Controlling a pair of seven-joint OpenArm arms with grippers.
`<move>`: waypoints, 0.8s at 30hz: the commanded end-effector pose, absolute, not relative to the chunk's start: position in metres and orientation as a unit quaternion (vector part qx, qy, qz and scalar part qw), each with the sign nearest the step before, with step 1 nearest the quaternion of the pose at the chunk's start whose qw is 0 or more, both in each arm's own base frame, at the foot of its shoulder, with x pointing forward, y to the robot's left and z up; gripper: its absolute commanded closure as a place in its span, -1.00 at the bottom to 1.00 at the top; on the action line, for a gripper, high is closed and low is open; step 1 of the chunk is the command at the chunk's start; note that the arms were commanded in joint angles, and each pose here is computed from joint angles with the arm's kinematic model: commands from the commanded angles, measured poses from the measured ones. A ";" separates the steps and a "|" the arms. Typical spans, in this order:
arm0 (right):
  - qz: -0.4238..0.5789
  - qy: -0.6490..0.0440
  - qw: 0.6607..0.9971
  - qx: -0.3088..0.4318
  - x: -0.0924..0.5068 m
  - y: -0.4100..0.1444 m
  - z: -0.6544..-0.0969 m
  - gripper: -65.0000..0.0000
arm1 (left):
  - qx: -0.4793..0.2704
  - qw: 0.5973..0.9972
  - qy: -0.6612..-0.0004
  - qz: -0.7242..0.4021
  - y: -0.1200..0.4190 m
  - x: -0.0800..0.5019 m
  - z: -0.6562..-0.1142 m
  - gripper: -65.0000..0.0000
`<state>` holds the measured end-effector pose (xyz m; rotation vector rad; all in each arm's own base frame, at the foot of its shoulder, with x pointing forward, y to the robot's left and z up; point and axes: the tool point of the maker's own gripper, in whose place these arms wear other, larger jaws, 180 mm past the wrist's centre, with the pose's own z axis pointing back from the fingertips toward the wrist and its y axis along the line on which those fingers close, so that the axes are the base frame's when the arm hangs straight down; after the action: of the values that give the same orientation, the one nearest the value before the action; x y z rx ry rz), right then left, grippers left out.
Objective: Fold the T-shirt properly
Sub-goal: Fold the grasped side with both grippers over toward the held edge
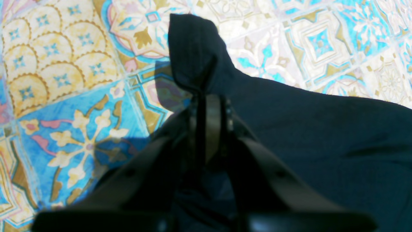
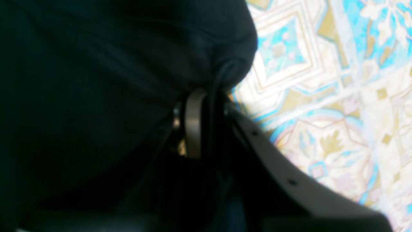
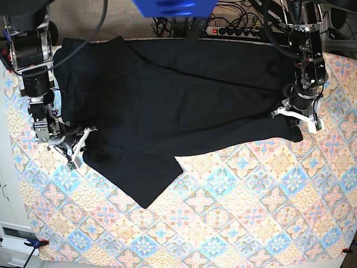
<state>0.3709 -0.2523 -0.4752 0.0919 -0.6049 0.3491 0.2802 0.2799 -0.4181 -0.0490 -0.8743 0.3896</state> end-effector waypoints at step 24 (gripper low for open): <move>0.136 -0.388 0.912 -0.004 0.317 -0.294 -0.402 0.81 | 0.030 0.867 -0.465 0.176 0.313 0.237 -0.367 1.00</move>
<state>0.3039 -0.2839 -0.4191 0.0228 -0.7487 0.2771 0.2327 0.3035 -0.3807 0.0283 -0.9281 0.3758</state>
